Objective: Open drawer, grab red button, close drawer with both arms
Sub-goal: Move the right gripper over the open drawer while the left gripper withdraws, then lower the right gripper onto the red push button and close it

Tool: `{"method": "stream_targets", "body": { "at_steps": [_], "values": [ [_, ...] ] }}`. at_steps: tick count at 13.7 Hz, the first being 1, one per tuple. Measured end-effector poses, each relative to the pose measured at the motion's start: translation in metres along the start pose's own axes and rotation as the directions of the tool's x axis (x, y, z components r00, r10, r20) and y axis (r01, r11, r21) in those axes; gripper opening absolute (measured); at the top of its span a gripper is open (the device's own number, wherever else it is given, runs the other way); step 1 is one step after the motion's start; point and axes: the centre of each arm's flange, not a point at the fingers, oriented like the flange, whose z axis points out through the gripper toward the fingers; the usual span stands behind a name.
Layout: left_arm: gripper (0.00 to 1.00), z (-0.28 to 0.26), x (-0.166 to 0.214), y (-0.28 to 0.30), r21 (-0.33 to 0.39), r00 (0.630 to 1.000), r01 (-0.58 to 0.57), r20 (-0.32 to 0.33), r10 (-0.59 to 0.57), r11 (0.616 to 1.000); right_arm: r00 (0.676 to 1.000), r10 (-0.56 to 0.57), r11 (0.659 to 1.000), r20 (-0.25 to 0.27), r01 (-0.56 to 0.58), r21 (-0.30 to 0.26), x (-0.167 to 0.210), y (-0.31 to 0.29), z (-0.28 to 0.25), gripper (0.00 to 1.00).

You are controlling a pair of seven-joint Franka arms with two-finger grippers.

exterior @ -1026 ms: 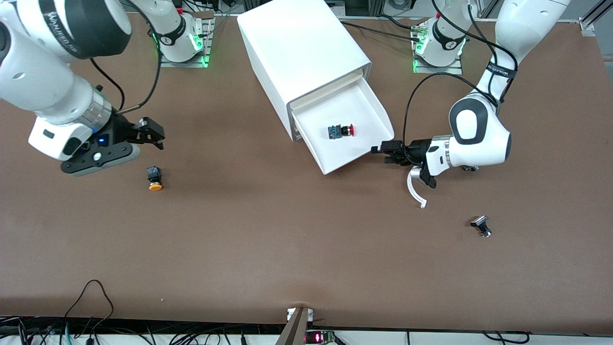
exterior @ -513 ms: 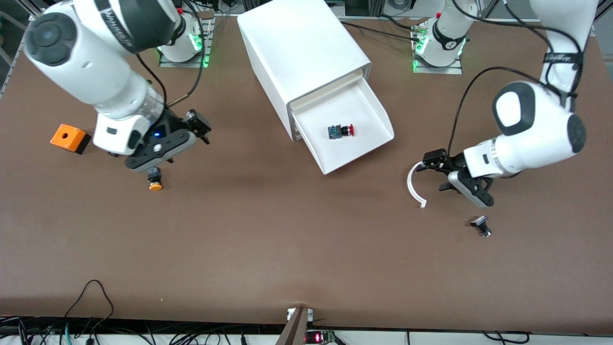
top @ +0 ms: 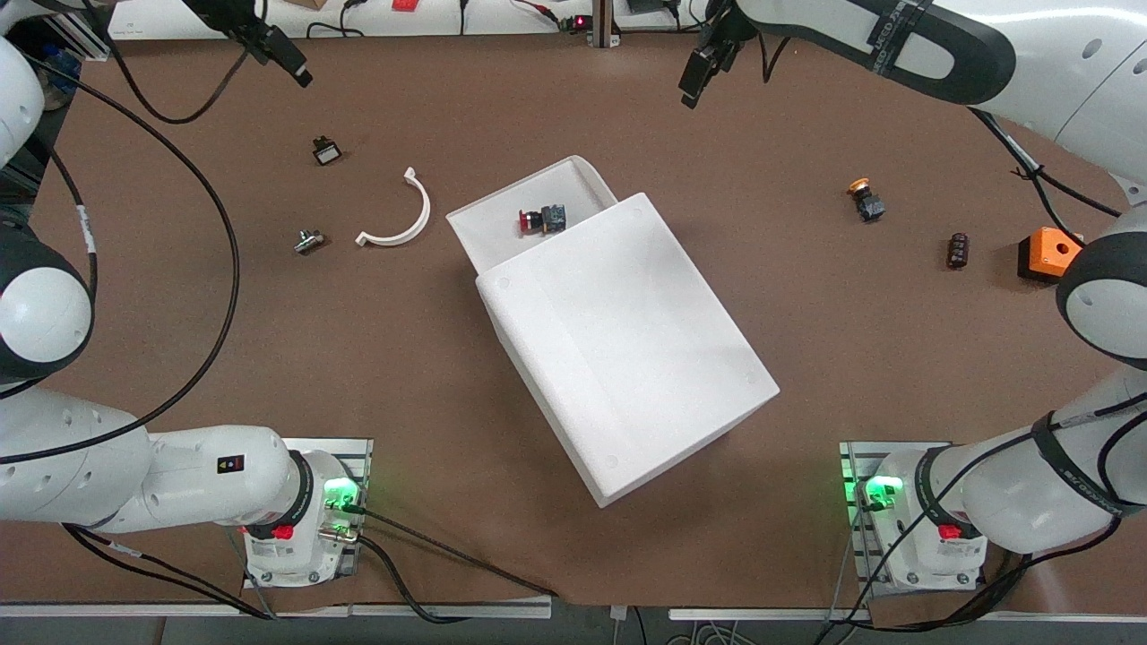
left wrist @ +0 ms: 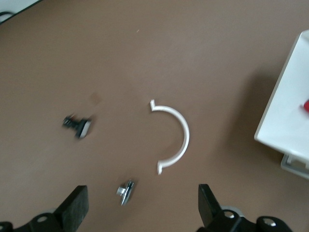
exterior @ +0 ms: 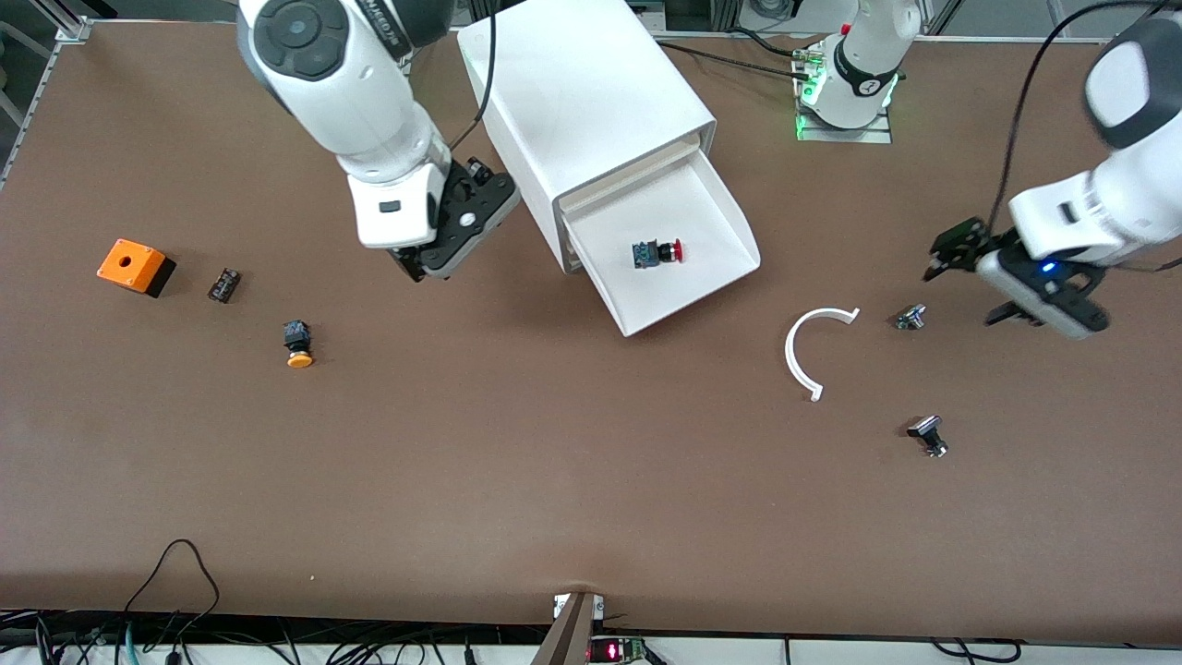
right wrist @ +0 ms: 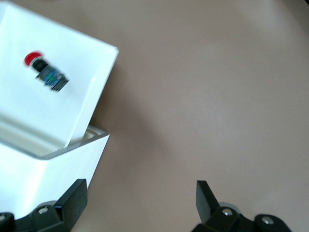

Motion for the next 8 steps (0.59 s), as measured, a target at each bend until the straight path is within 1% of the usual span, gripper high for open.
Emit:
{"method": "stream_targets", "body": {
  "at_steps": [2,4,5,7,8],
  "values": [
    [1.0,-0.028,-0.013,-0.005,0.043,0.997,0.046,0.064,-0.049,0.998,0.988,-0.154,0.988,0.004,0.154,0.01,0.013,-0.014,0.013,1.0],
    [1.0,-0.042,-0.021,-0.006,0.096,0.984,0.113,0.128,-0.124,0.989,0.959,-0.284,0.959,0.012,0.283,0.027,0.028,-0.03,0.031,1.0],
    [1.0,-0.046,-0.024,-0.007,0.107,0.977,0.146,0.139,-0.161,0.983,0.945,-0.327,0.945,0.015,0.326,0.032,0.037,-0.045,0.04,1.0],
    [1.0,-0.048,-0.031,-0.015,0.109,0.97,0.183,0.141,-0.198,0.977,0.913,-0.408,0.913,0.017,0.408,0.006,0.057,-0.074,0.06,1.0],
    [1.0,-0.048,-0.033,-0.019,0.11,0.967,0.196,0.141,-0.21,0.975,0.89,-0.456,0.89,0.016,0.456,-0.007,0.066,-0.083,0.07,1.0]
  ]
}}
